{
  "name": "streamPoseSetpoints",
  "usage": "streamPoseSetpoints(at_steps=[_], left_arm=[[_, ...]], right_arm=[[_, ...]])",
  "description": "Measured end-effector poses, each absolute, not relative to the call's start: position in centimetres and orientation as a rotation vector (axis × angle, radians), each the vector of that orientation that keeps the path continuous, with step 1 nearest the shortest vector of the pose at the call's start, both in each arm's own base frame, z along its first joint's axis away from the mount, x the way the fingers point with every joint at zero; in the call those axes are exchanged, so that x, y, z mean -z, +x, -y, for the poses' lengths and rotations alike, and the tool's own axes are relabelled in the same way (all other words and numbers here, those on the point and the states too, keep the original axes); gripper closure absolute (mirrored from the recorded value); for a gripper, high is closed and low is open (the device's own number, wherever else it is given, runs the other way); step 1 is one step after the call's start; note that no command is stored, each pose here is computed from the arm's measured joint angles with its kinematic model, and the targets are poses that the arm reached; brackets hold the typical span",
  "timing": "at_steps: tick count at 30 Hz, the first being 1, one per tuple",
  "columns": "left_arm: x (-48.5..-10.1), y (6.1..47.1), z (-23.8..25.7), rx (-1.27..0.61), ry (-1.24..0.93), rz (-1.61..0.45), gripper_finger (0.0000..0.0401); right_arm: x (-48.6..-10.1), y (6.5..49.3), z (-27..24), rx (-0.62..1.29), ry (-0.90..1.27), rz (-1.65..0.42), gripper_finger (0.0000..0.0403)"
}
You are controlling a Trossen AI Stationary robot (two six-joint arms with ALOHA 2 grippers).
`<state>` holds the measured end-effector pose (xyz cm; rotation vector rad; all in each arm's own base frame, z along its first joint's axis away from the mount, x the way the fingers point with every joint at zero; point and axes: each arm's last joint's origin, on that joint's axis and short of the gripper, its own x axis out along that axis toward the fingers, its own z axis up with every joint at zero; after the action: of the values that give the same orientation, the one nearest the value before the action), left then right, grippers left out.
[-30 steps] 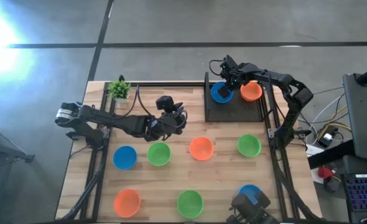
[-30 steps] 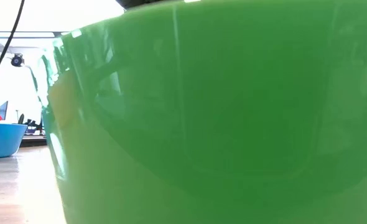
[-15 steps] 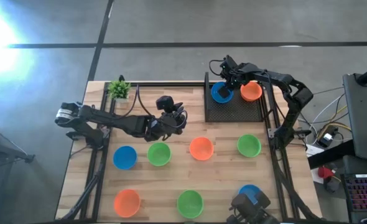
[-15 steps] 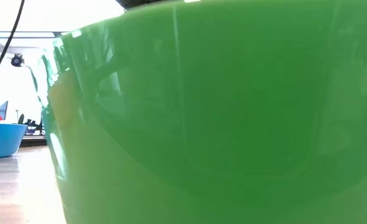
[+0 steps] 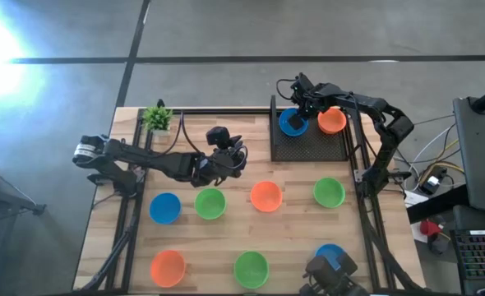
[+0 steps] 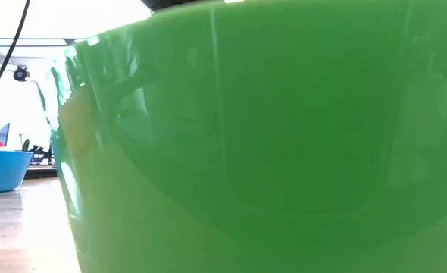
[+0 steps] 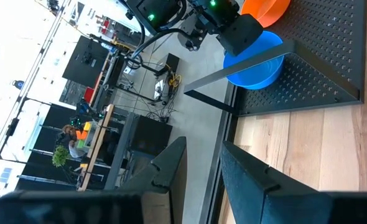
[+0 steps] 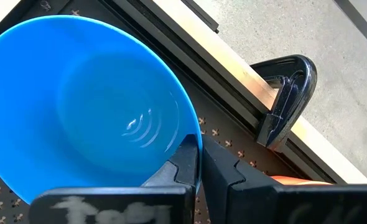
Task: Pick & Place Mini bowls
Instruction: Put the top blue bowl on the shelf
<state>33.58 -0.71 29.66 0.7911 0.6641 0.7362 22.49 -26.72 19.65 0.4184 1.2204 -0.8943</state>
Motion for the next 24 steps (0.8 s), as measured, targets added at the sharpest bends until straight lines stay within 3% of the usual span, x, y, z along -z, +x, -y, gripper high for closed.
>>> streamPoseSetpoints(at_steps=[20,24], left_arm=[[-29.65,33.58,0.67,-0.734,0.803,-0.67,0.0298],[-29.65,33.59,0.67,-0.733,0.803,-0.67,0.0298]], right_arm=[[-19.67,22.5,26.72,0.896,0.419,-1.218,0.0394],[-19.68,22.51,26.75,0.899,0.418,-1.215,0.0378]])
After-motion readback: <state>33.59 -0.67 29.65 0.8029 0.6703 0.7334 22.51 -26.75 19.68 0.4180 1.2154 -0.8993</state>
